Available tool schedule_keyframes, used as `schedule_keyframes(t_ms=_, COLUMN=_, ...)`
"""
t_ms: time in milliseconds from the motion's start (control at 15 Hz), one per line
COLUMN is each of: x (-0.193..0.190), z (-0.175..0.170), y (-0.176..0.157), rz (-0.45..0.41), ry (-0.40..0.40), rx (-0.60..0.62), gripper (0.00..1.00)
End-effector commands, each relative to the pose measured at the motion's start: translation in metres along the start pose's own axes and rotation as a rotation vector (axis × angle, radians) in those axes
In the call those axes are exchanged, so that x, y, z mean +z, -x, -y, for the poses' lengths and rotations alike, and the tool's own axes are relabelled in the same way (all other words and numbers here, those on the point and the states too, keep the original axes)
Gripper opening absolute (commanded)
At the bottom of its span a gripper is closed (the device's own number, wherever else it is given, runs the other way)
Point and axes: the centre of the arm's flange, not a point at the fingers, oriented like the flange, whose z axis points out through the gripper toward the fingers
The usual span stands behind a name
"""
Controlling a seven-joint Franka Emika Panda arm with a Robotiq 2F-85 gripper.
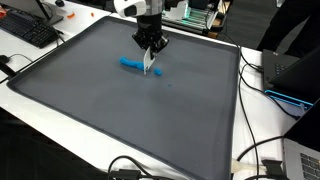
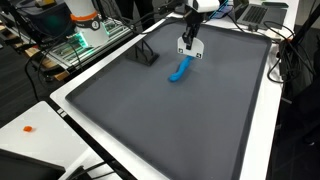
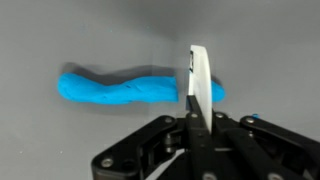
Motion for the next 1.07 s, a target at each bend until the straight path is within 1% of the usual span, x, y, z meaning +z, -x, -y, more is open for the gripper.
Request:
schedule_keyframes(t_ms=0, x=-0.006, z=-0.016, y=0.004, rz=-0.012, ry=0.023, rx=-0.023, gripper=0.01)
schedule_keyframes(t_ms=333, x=-0.001, z=-0.026, y=0.002, rz=-0.012, ry=0.031, rx=-0.042, gripper=0.01)
schedule_keyframes(t_ms=1000, x=0.017, z=-0.028, y=0.001, rz=0.005, ry=0.059, rx=-0.076, gripper=0.01)
